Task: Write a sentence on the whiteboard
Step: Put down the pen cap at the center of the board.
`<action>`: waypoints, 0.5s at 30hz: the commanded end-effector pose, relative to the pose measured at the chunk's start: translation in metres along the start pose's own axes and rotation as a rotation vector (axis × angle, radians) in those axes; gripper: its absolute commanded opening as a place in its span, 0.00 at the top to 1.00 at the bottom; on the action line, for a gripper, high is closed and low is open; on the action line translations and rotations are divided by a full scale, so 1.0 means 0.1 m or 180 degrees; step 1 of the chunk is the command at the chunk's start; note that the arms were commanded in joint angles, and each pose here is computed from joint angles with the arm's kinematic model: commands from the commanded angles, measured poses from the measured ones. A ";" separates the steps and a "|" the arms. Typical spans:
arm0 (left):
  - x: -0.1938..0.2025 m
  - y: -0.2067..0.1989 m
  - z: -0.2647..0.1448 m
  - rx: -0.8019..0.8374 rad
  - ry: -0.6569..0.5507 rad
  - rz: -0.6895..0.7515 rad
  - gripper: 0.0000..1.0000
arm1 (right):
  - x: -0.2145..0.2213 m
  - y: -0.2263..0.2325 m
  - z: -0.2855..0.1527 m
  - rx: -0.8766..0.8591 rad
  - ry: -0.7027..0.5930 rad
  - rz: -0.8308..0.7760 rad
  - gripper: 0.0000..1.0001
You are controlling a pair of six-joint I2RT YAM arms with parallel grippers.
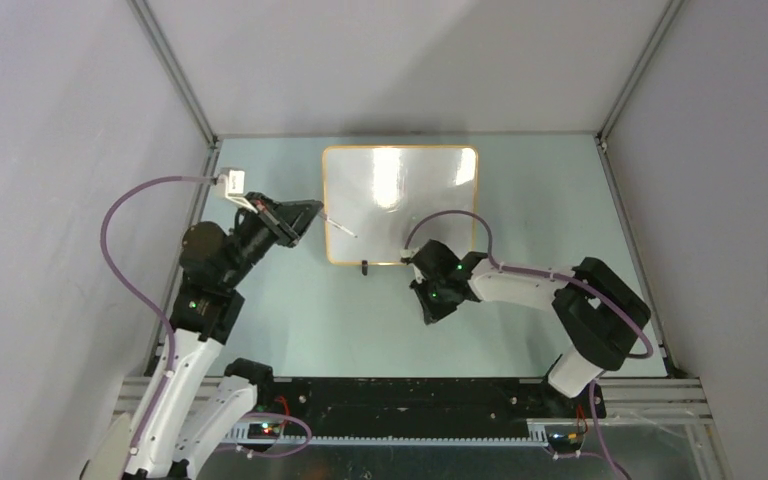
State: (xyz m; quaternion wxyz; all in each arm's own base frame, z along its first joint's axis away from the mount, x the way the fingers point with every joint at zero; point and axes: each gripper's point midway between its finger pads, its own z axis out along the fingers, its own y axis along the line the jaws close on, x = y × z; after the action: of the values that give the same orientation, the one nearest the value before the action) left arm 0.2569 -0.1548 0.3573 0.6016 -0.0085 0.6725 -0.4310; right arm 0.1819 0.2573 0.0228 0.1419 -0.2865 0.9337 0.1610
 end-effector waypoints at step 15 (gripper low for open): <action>0.35 0.51 -0.23 -0.0686 0.0233 0.0147 1.00 | -0.66 -0.24 0.13 0.0831 -0.0437 -0.0028 0.73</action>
State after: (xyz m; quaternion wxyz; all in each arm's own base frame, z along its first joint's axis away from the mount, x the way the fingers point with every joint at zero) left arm 0.2544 -0.1337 0.2960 0.5711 -0.0459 0.7368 -0.3589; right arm 0.2335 0.2698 0.0193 0.2115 -0.2652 0.9377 0.0753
